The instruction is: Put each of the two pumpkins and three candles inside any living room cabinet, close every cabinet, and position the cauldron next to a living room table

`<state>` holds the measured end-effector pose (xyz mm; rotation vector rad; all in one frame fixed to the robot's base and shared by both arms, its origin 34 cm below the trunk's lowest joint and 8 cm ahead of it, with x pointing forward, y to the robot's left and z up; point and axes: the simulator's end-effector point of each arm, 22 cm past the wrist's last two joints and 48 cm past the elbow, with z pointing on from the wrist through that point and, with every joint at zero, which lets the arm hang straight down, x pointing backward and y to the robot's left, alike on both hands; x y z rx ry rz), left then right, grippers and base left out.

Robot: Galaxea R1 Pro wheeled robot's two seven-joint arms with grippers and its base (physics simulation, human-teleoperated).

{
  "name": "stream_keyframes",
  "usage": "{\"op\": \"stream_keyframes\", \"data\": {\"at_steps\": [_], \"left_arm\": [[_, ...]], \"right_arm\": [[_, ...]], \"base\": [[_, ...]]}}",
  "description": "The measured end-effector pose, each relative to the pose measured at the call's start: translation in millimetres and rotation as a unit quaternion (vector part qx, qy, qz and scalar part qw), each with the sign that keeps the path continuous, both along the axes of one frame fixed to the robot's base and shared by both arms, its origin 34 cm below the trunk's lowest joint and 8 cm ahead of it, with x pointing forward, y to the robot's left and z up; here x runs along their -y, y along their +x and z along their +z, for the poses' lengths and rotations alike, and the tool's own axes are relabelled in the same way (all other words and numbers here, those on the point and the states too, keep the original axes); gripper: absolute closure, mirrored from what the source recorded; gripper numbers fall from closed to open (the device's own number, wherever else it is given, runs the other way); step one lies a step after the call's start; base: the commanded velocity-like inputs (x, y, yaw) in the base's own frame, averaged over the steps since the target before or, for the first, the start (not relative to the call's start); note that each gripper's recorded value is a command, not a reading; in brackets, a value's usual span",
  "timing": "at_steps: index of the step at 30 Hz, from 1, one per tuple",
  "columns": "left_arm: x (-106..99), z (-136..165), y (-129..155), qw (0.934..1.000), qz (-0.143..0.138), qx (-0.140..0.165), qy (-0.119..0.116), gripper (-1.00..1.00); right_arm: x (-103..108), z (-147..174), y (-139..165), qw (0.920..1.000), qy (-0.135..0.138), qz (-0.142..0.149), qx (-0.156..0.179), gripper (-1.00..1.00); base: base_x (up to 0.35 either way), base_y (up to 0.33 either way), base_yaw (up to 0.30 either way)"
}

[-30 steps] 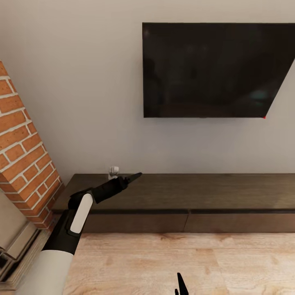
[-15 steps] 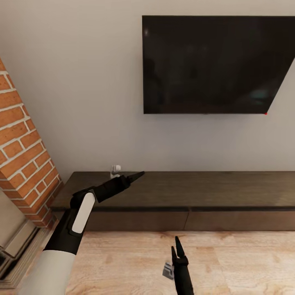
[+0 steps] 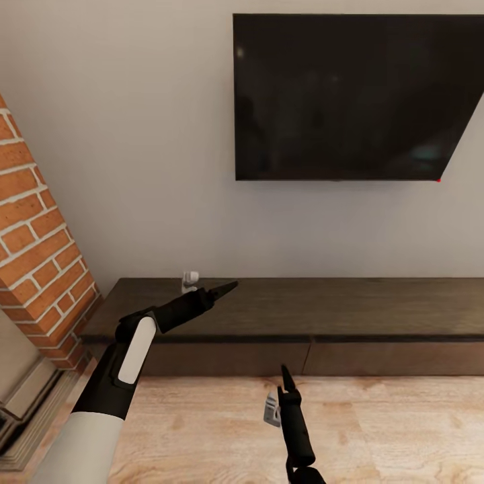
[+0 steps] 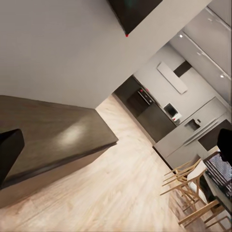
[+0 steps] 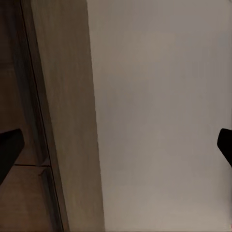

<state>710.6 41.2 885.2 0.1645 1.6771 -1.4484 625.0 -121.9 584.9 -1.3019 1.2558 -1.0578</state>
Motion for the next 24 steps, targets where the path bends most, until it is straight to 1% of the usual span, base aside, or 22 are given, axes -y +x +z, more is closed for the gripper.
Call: {"op": "stream_keyframes", "data": {"at_steps": [3,7,10,18,24], "left_arm": [[0.0,0.1,-0.1,1.0,0.0,0.0,0.0,-1.0],[0.0,-0.5,-0.7,1.0,0.0,0.0,0.0,-1.0],[0.0,-0.3,-0.9,1.0,0.0,0.0,0.0,-1.0],[-0.1,-1.2,-0.8,1.0,0.0,-0.001,0.0,-1.0],[-0.3,-3.2,-0.4,1.0,0.001,-0.005,0.0,-1.0]], "right_arm": [[-5.5,-0.9,-1.0,1.0,-0.002,0.009,-0.002,-1.0],[-7.7,-1.2,-1.7,0.9999,-0.003,0.013,-0.002,-1.0],[-12.1,1.3,-2.7,0.9998,-0.003,0.02,0.004,-1.0],[-14.9,9.3,-4.7,0.9994,-0.004,0.024,0.024,-1.0],[-17.3,5.6,-12.6,0.999,-0.018,0.029,0.028,-1.0]], "base": [[0.0,0.0,0.0],[0.0,0.0,0.0],[0.0,0.0,0.0],[0.0,0.0,0.0],[0.0,0.0,0.0]]}}
